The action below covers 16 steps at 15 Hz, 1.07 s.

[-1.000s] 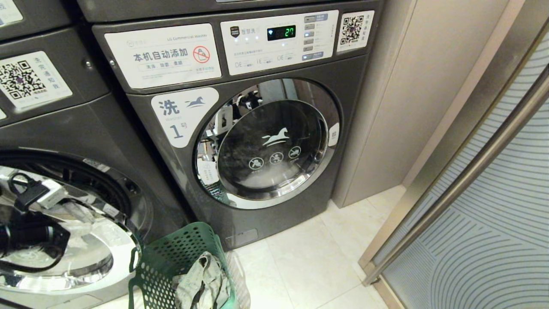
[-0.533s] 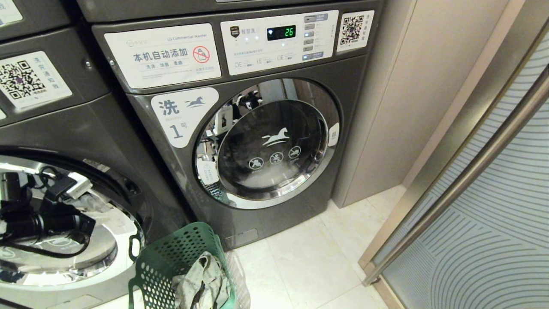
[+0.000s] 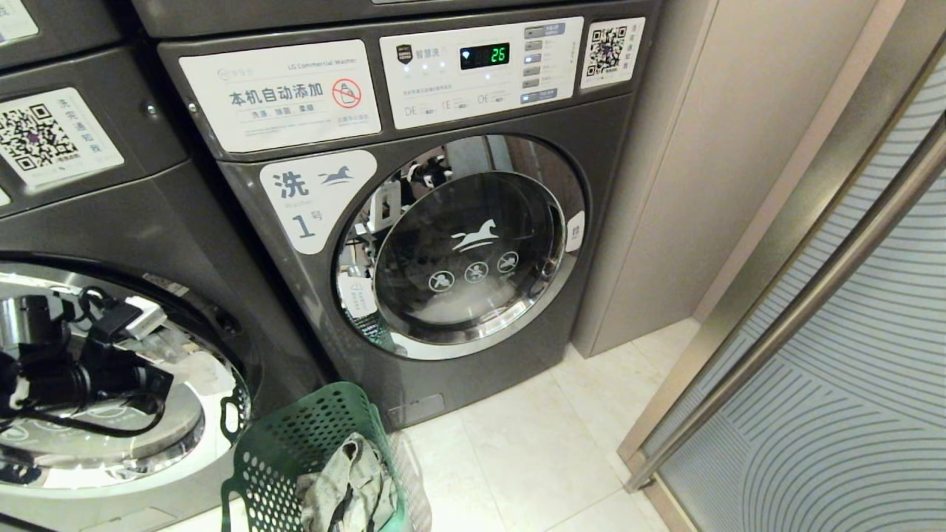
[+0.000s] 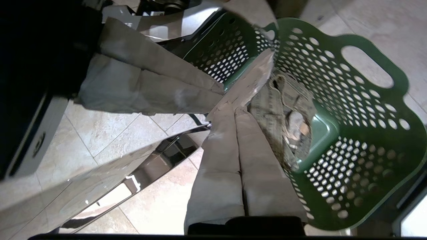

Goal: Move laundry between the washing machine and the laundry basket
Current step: Close the washing machine door with the left hand, then press the washing machine switch

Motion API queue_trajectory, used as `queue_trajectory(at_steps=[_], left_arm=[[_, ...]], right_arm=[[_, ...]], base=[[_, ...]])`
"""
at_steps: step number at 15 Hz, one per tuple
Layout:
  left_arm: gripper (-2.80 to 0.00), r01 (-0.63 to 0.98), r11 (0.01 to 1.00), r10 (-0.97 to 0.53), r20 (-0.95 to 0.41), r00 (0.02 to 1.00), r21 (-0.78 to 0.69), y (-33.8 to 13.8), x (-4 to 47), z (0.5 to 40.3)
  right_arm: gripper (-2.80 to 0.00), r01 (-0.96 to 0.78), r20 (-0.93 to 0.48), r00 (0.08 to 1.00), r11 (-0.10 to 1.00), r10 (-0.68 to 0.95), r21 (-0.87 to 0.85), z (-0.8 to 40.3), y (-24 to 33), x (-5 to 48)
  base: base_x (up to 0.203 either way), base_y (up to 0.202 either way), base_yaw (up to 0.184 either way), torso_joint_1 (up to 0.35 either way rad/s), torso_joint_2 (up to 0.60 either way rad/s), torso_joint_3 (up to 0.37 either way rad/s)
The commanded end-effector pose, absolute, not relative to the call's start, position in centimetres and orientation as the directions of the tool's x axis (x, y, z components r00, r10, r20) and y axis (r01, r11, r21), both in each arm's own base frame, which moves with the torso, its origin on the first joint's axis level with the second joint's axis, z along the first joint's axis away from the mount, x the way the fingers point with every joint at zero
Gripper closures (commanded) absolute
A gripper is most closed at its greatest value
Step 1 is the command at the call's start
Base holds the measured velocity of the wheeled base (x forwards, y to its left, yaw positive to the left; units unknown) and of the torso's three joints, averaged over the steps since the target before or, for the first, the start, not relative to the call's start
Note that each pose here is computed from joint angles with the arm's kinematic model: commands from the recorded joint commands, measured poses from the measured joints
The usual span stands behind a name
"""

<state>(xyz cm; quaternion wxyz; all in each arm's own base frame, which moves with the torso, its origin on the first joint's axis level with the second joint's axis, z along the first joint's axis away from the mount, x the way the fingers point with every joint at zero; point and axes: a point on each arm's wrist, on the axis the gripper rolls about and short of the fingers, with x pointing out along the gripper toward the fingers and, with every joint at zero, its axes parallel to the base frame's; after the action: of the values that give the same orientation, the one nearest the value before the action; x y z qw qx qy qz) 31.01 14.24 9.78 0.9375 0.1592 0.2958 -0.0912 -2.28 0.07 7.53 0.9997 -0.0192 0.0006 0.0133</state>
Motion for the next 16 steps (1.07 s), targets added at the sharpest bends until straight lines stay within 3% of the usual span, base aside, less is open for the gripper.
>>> queue_trajectory(at_steps=[1, 16], left_arm=[[0.0, 0.223, 0.943, -0.048, -0.561, 0.826, 0.248, 14.2, 31.8, 9.8], [0.0, 0.134, 0.945, 0.015, -0.447, 0.894, 0.299, 11.5, 34.0, 10.9]], right_arm=[[0.0, -0.028, -0.002, 1.0, 0.999, 0.028, -0.04, 7.5, 0.1, -2.3], [0.0, -0.028, -0.002, 1.0, 0.999, 0.028, -0.038, 7.5, 0.1, -2.3]], base=[[0.0, 0.0, 0.0, 0.0, 0.0, 0.0], [0.0, 0.0, 0.0, 0.0, 0.0, 0.0]])
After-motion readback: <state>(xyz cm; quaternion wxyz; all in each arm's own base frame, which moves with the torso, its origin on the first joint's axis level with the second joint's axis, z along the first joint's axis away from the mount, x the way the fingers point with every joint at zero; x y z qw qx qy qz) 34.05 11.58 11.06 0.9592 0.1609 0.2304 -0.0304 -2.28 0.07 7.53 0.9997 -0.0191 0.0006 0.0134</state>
